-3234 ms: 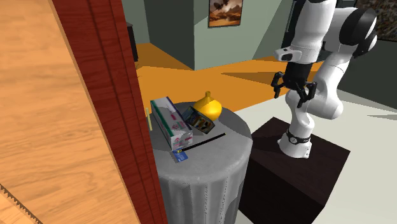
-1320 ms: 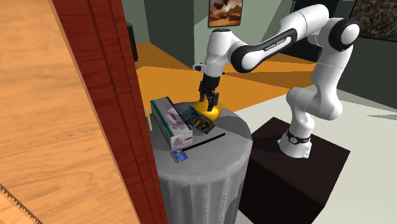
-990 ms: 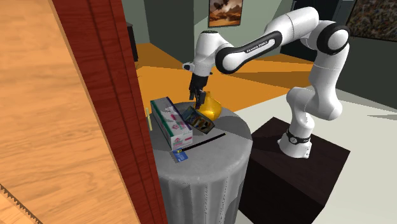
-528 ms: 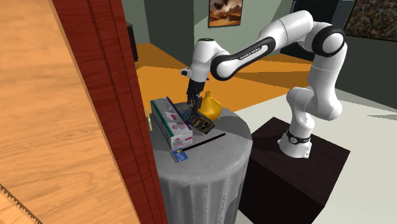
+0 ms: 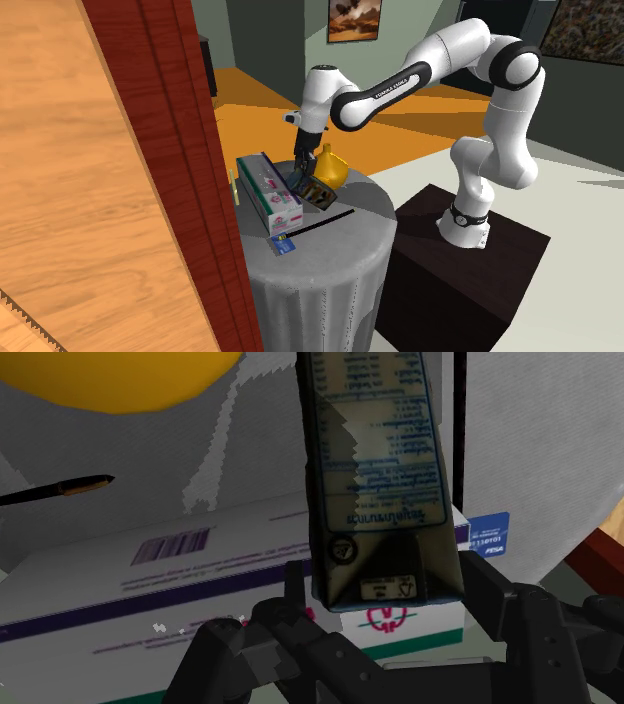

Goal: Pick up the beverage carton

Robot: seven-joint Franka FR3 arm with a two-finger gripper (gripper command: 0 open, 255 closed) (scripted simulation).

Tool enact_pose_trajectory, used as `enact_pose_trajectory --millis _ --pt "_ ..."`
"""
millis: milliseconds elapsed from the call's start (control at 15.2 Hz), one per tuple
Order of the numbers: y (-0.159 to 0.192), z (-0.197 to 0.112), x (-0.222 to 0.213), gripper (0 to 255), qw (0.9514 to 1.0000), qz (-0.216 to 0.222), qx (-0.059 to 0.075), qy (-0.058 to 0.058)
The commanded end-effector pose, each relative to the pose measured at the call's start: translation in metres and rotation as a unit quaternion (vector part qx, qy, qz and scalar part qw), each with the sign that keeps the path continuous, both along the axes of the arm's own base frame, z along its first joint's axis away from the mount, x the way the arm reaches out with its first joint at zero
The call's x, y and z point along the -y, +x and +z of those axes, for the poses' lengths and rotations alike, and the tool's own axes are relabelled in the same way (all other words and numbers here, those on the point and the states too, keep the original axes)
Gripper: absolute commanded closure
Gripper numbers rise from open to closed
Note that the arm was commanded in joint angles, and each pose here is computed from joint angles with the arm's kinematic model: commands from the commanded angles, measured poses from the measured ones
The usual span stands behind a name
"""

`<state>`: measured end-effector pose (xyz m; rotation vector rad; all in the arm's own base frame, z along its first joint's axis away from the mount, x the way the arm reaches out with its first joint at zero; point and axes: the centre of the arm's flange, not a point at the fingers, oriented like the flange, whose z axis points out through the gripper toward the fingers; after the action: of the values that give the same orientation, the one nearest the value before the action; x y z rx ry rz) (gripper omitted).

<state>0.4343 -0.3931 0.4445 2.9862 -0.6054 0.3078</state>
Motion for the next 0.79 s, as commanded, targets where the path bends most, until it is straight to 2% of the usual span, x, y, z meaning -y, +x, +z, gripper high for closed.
enact_pose_trajectory --millis 0,264,726 --pt "0.0 -0.001 0.0 255 1.0 0.0 -0.001 0.001" --pt "0.0 -0.001 0.0 255 1.0 0.0 -0.001 0.001" --pt "0.0 0.036 0.0 255 1.0 0.0 -0.001 0.001"
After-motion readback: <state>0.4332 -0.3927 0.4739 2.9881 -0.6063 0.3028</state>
